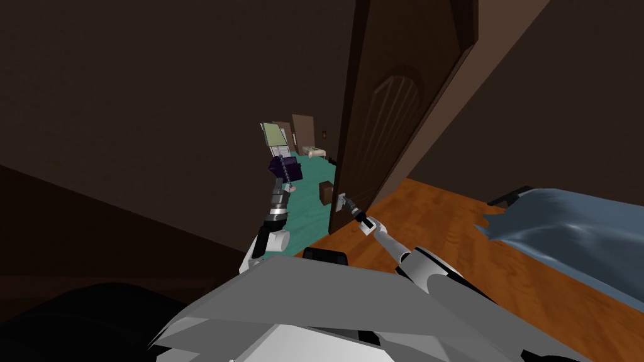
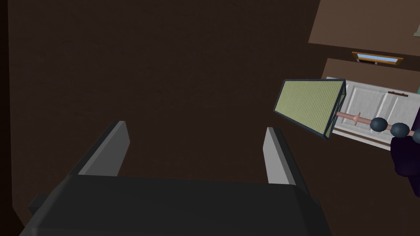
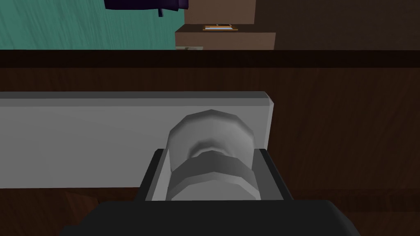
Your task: Pull the door open
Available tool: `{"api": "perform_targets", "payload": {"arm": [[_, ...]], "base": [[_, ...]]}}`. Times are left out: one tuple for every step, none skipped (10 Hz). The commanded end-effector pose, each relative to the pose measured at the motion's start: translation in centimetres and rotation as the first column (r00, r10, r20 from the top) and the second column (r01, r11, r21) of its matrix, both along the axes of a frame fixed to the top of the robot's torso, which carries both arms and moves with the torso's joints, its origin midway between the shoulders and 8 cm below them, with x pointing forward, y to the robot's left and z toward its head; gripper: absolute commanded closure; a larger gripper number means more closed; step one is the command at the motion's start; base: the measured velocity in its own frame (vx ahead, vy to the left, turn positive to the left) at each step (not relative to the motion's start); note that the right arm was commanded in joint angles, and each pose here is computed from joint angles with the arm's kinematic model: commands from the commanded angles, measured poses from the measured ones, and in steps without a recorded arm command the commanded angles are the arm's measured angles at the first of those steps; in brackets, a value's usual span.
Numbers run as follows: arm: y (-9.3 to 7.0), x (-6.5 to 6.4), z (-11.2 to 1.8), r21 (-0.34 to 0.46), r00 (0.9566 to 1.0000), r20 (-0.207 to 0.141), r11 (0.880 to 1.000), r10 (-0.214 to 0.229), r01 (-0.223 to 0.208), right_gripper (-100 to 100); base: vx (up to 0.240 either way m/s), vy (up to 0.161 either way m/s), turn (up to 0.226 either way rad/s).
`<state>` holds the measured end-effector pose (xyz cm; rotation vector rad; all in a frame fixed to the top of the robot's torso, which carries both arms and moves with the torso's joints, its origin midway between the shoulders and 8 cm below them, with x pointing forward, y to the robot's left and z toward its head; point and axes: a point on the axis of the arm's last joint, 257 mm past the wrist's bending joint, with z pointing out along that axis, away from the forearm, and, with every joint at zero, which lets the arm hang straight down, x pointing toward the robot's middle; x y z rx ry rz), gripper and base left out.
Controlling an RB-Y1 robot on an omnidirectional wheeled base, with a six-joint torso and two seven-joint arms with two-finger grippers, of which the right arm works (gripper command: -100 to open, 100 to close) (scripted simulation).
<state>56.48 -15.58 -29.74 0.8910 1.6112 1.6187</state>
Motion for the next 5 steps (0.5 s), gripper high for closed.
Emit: {"api": "perform_targets", "payload": {"arm": [[-0.1, 0.1, 0.2, 0.002, 1.0000, 0.003, 1.000, -0.001, 0.001, 100], [-0.1, 0.1, 0.2, 0.002, 1.0000, 0.003, 1.000, -0.001, 0.001, 100], [0.0, -0.6, 0.1, -0.001, 0.9996, 0.005, 1.000, 0.029, -0.029, 100], [0.0, -0.8, 0.1, -0.002, 0.9992, 0.006, 0.999, 0.040, -0.040, 100], [0.0, -1.0, 0.2, -0.002, 0.9986, 0.008, 0.999, 0.052, -0.052, 100]], "base": [[0.000, 0.000, 0.000], [0.000, 0.000, 0.000], [-0.059, -0.066, 0.037], [-0.094, -0.119, 0.040], [-0.085, -0.122, 0.030]]}}
